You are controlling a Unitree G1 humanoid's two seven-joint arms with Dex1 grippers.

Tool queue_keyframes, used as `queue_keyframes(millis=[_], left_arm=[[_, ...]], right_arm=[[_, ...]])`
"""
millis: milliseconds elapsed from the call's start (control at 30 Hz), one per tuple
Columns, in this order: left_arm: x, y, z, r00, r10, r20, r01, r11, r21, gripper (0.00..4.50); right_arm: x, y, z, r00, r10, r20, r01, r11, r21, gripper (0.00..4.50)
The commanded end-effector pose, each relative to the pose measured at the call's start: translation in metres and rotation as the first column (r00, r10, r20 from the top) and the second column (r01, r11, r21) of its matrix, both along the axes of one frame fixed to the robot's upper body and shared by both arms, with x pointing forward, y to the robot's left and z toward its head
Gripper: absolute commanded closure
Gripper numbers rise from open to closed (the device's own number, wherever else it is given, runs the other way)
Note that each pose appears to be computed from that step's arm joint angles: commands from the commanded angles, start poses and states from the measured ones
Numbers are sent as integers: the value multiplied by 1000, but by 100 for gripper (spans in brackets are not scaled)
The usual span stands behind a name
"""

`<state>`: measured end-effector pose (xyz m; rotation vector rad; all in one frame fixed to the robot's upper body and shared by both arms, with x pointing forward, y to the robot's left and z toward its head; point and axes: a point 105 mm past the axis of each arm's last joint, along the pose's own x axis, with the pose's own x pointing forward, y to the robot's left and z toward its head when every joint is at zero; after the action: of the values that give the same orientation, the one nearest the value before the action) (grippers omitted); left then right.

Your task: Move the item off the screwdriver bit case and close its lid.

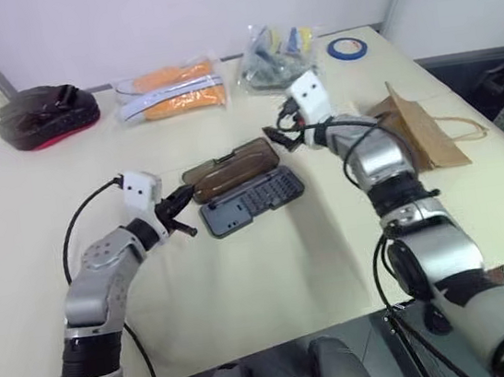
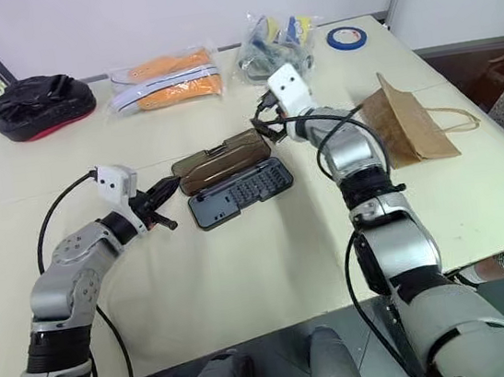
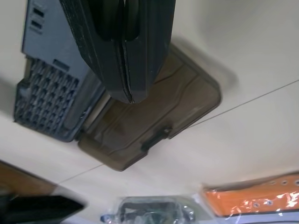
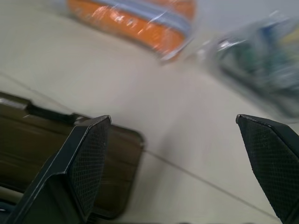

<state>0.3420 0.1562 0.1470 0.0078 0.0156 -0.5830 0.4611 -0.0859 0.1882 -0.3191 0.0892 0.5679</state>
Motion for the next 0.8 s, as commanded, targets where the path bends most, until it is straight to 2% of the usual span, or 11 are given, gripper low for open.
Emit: queue_keyframes(millis=[33,367,667,800], left_arm=[[-5,0,9,999,5,38,-5,1000,-2,450],[-13,-3,7,1000,12,28,-11,1000,-19,450],[-13,-1,8,999,18,30,-18,1000,-17,450],[-12,-1,8,999,20,32,-20,1000,-17,450]], right_arm=[[7,7,9,1000,-7,22,7,1000,9,5],[19,-1,-5,987,-160,-13,159,987,-29,5],[18,14,-8,991,-132,-18,131,991,-37,5],[17,16,-17,990,-141,-28,139,987,-79,5]])
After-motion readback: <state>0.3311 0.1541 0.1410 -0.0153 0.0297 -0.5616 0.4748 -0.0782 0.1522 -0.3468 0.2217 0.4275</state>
